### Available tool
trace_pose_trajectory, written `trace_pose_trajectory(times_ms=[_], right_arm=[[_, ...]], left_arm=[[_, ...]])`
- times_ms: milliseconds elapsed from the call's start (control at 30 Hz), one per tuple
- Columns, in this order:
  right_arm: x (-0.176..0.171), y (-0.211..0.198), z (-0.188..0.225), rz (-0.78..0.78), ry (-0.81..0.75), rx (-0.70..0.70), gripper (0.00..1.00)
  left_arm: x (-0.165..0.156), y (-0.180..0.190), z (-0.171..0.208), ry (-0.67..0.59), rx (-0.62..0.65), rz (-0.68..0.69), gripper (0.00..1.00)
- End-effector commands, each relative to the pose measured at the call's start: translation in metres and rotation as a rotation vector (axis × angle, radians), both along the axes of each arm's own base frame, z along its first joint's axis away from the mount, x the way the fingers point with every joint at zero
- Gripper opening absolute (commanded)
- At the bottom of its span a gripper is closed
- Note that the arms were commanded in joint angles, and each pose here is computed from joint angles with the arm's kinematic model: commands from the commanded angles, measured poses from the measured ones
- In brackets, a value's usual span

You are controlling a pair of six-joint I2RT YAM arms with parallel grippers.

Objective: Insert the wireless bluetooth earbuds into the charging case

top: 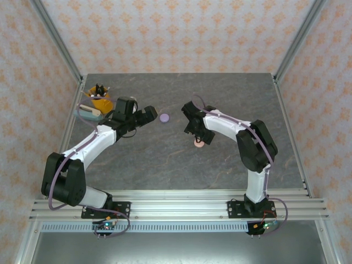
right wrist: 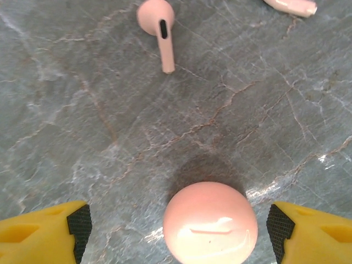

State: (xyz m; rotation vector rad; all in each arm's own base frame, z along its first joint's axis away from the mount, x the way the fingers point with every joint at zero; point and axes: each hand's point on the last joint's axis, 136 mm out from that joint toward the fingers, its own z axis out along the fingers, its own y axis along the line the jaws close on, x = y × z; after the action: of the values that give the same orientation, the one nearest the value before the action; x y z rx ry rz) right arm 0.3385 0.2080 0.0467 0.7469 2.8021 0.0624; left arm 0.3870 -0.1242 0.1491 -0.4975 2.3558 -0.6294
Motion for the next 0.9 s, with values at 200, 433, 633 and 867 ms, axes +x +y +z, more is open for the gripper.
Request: trace_pose_trajectory(times_ms=[200,433,633,867], right_arm=[[-0.011,-0.006,-0.020,-0.050,0.053,-0.010,0.83],[-0.018,-0.006,-0.029,-0.041,0.070,0.010,0.78],[-0.020,-0.006,-0.031,-0.028,0.072,0.014,0.72],[-0.022,-0.007,-0.035,-0.015,0.078,0.016,0.64]], left_arm=[[0.007,-0.005,0.009,-0.016,0.000,0.005,1.00],[0.007,-0.007,0.006,-0.011,-0.001,0.000,1.00],[0.006,-0.008,0.006,-0.012,-0.001,-0.002,1.00],[0.006,-0.010,0.007,-0.013,-0.002,-0.011,1.00]])
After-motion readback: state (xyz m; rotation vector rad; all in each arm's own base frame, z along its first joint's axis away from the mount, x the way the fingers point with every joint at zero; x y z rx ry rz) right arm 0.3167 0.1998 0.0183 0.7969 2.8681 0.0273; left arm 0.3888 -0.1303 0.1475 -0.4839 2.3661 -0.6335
